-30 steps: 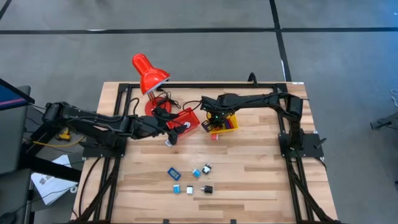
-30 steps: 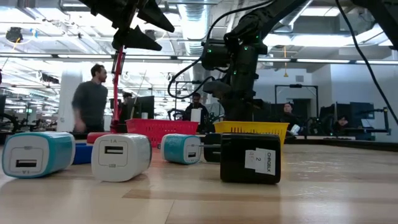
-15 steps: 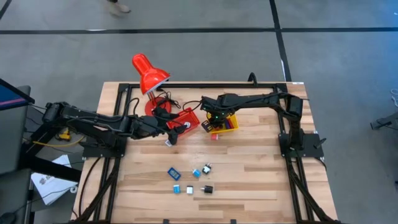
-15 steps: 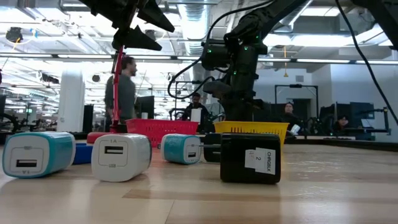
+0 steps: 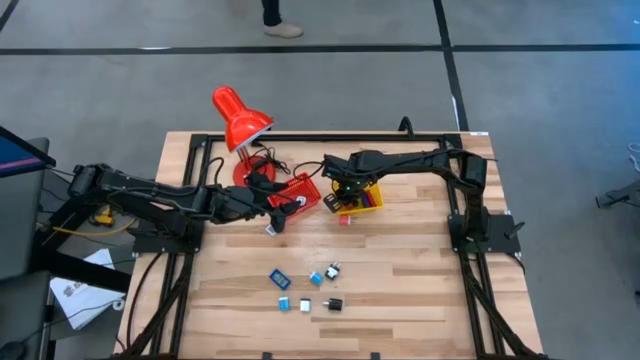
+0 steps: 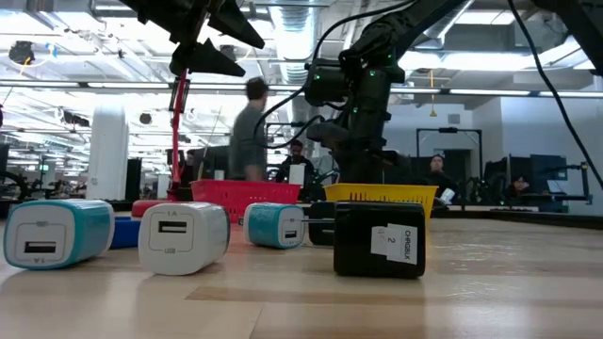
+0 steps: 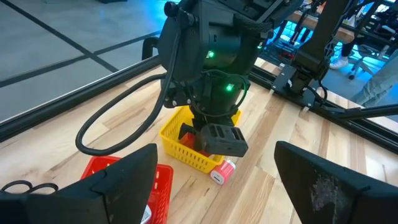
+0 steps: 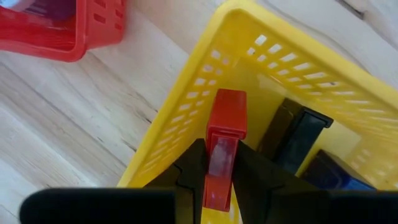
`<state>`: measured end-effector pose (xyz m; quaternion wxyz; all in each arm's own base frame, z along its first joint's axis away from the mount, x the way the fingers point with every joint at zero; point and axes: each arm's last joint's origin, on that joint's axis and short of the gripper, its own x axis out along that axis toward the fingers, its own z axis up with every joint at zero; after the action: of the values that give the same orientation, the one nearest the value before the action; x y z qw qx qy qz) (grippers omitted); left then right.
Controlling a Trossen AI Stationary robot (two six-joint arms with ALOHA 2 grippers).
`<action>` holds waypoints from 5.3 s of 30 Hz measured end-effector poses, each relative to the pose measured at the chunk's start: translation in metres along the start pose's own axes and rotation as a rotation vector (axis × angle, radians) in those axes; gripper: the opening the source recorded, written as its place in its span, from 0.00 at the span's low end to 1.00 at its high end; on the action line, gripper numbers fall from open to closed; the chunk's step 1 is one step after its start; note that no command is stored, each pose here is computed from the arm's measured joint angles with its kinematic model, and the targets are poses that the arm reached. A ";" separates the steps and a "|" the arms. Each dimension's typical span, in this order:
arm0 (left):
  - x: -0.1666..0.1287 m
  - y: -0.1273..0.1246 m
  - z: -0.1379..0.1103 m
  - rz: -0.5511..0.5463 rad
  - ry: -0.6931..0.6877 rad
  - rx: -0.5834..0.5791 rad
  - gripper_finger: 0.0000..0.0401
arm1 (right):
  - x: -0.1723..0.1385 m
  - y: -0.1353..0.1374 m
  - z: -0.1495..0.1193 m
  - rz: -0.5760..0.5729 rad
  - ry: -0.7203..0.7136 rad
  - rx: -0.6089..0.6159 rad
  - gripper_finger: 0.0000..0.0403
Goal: Pick & Place Office items
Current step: Put the red digital timer into the yellow bin, then put the dark blue digital timer into the yellow bin
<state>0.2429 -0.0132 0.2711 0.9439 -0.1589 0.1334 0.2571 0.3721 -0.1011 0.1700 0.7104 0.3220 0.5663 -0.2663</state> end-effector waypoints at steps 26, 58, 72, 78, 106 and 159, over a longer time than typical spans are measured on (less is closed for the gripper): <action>0.000 0.000 0.000 0.000 0.000 0.000 0.79 | 0.001 0.000 0.000 -0.002 0.002 0.002 0.27; 0.000 0.000 0.001 -0.003 -0.006 -0.005 0.79 | -0.138 -0.004 -0.060 0.103 -0.322 -0.452 0.27; 0.000 -0.001 0.001 -0.005 -0.009 -0.006 0.79 | -0.148 -0.071 -0.124 0.223 -0.599 -0.354 0.27; 0.000 -0.001 0.001 -0.006 -0.012 -0.009 0.79 | -0.147 -0.082 -0.136 0.298 -0.687 -0.249 0.27; 0.024 -0.014 -0.077 -0.238 0.629 0.219 0.79 | -0.101 -0.066 -0.116 0.280 -0.543 -0.219 0.27; 0.024 -0.055 -0.171 -0.560 0.827 0.815 0.54 | -0.099 -0.064 -0.117 0.273 -0.534 -0.233 0.27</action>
<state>0.2627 -0.1102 0.1194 0.8305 0.0974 0.5267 -0.1529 0.2291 -0.0531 0.2386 0.8952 0.2305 0.3380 -0.1769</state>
